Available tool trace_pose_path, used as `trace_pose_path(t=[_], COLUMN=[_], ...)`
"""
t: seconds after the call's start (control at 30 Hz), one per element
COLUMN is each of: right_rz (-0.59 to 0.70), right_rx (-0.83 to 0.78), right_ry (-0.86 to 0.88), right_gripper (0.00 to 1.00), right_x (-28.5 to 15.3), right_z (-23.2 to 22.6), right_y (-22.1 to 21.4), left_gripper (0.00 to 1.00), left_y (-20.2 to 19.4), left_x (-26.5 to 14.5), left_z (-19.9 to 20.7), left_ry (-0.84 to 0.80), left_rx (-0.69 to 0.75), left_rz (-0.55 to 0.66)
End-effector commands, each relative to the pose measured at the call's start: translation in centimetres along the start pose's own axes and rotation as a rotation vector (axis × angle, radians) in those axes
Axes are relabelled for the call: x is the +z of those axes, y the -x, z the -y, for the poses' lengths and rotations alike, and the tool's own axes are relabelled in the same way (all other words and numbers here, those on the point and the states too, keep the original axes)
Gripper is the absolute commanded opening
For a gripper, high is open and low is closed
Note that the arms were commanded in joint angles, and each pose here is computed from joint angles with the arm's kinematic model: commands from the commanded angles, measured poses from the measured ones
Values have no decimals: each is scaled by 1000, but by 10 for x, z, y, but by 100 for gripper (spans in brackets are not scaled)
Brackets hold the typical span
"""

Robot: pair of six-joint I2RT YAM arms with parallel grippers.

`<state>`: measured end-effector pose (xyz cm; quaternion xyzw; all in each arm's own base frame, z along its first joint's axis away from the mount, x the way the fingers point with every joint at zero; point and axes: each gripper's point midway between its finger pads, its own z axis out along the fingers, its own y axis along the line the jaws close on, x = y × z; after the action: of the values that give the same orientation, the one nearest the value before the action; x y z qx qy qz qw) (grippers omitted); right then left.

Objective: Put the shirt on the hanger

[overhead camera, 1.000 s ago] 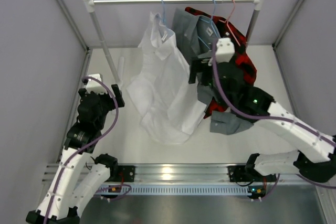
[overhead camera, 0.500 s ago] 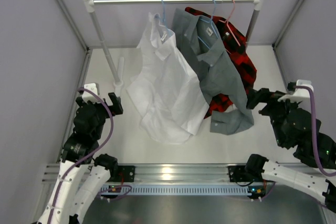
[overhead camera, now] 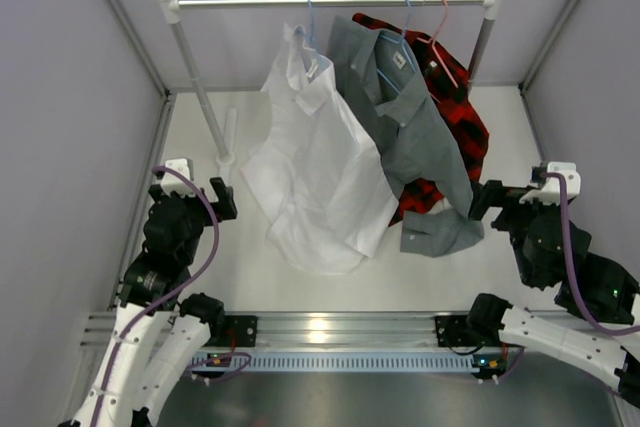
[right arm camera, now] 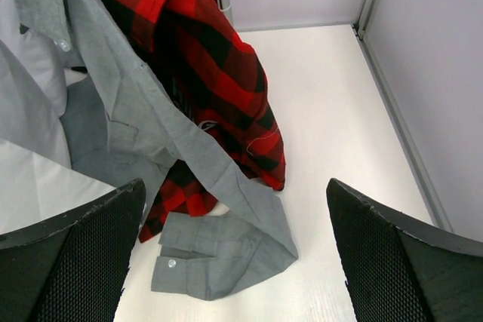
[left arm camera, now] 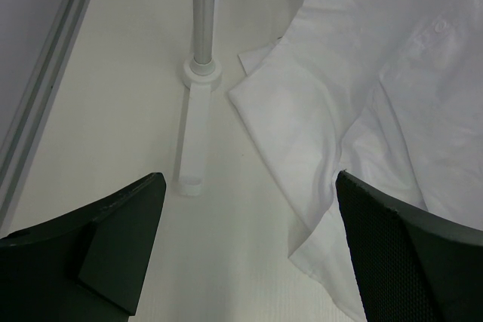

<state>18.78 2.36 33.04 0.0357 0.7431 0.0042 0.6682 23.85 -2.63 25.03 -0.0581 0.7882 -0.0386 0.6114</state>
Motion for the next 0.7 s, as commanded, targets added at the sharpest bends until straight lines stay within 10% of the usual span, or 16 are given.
trace_pose_path(t=[0.0,0.67], right_rz=[-8,-36], right_rx=[-21,-10], right_ry=[-45,-6], right_gripper=[99,99], right_x=[-1,-2], right_z=[10,5], right_y=[-4,-22], left_gripper=[98,98], left_y=[5,7], left_x=[0,-4], left_z=[0,-1], left_ry=[-4,-12], left_rx=[-3,-6], left_rz=[27,51])
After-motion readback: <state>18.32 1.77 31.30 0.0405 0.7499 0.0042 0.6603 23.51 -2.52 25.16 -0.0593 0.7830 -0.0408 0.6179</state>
